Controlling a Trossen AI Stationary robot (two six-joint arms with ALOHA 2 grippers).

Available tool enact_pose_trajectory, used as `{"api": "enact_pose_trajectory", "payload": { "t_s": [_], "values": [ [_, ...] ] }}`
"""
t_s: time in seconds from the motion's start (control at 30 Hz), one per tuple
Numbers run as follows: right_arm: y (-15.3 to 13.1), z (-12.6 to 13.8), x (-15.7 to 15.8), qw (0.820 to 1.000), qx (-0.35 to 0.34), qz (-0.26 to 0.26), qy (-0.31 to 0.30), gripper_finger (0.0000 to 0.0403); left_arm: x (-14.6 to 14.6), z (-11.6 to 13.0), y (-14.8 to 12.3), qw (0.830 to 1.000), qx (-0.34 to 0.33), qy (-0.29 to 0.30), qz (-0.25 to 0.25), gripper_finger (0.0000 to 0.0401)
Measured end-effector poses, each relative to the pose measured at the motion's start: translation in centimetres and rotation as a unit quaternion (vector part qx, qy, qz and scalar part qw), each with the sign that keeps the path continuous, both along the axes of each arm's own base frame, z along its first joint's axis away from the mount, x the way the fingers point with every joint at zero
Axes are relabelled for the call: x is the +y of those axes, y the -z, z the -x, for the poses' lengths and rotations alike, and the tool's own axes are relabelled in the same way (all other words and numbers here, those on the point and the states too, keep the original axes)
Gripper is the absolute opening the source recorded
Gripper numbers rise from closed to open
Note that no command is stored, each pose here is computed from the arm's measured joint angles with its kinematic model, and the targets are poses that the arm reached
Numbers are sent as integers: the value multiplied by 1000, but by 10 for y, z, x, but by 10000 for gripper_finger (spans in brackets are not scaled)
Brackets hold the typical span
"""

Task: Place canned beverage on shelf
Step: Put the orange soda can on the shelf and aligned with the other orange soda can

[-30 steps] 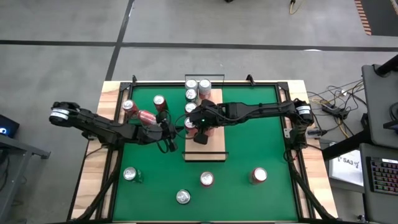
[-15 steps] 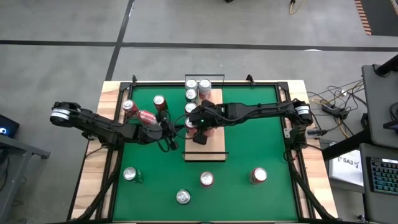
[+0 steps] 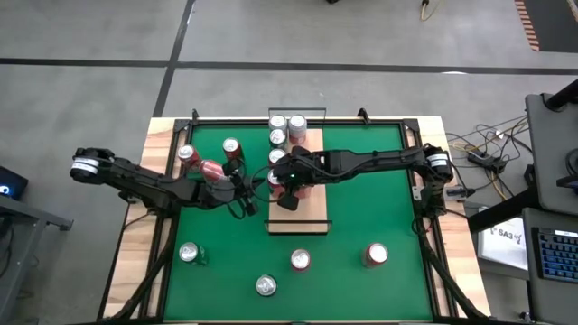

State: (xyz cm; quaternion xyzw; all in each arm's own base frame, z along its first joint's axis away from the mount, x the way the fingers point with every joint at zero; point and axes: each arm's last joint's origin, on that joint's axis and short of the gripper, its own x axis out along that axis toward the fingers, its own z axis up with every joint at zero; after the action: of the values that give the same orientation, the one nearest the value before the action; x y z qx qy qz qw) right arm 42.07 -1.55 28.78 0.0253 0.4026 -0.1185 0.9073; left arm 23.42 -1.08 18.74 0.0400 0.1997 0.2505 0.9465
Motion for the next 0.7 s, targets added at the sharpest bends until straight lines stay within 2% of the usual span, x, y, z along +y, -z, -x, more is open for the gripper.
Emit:
{"api": "enact_pose_trajectory", "payload": {
  "t_s": [0.13,0.3,0.7],
  "values": [
    [-9,0,0,1000,-4,9,-7,12,-4,4,-2,1000,8,17,3,0],
    [-18,2,-3,1000,8,22,-15,12,-10,1,-1,994,8,100,43,0],
    [-11,-1,-18,997,27,62,-23,12,-10,-5,5,996,1,84,37,0]
  ]
}}
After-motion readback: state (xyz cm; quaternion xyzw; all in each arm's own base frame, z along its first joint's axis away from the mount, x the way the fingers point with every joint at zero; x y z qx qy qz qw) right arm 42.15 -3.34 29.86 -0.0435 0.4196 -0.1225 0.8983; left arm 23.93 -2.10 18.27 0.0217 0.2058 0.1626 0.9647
